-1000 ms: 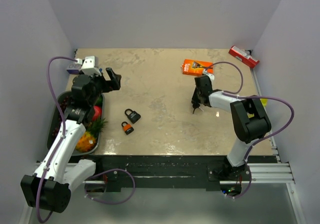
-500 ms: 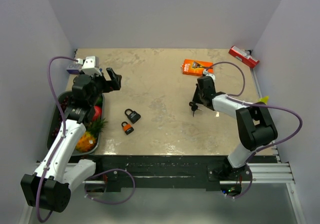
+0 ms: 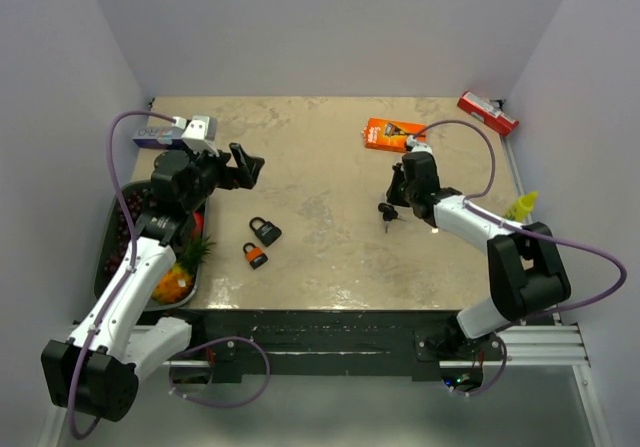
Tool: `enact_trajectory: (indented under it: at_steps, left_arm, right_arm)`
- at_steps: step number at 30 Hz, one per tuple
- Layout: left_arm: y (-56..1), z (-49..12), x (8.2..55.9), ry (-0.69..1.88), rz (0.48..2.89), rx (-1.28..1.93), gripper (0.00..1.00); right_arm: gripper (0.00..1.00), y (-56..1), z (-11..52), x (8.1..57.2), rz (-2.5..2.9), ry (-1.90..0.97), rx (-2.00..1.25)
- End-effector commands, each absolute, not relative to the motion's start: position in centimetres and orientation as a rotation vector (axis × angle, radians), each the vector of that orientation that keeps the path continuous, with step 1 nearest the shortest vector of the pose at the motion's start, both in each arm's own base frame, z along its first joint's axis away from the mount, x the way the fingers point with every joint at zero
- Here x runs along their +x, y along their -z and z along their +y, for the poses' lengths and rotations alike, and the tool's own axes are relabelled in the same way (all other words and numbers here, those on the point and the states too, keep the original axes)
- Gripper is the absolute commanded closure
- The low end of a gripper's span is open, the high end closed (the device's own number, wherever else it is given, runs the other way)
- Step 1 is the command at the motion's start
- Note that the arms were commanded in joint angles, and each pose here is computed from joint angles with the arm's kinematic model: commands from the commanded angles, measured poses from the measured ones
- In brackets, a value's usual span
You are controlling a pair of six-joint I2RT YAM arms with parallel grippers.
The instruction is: Unlock with the key
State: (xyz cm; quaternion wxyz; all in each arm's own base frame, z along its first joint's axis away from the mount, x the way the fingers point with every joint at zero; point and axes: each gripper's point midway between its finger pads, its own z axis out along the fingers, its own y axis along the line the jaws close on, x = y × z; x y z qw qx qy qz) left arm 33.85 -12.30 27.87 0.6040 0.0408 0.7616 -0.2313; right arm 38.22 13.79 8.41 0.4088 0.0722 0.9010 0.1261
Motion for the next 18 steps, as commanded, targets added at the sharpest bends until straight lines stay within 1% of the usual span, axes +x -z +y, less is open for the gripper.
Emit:
enact_trajectory:
  at_steps: [1,2,4,11,14,18]
  left_arm:
    - [-28.9,-13.8,33.9,0.591,1.716,0.174,0.05]
    - [-28.9,-13.8,33.9,0.592,1.717,0.175,0.05]
    - [-28.8,-13.8,34.0,0.592,1.722,0.175,0.05]
    - [-28.5,-13.8,34.1,0.579,1.734,0.17,0.05]
    - [-28.5,-13.7,34.1,0.573,1.735,0.166,0.05]
    - [-28.4,-13.7,34.1,0.574,1.737,0.167,0.05]
  right_arm:
    - [0.8,-8.5,12.7,37.9,2.317,-0.219,0.165]
    - [0.75,-8.0,12.5,37.8,2.331,-0.203,0.166]
    - [0.68,-7.5,12.6,37.8,2.348,-0.208,0.169]
    - [0.63,-5.6,13.1,38.2,2.403,-0.27,0.218]
    - [0.6,-5.4,12.4,38.4,2.402,-0.333,0.262]
    - [0.57,-4.9,11.6,38.2,2.406,-0.333,0.283]
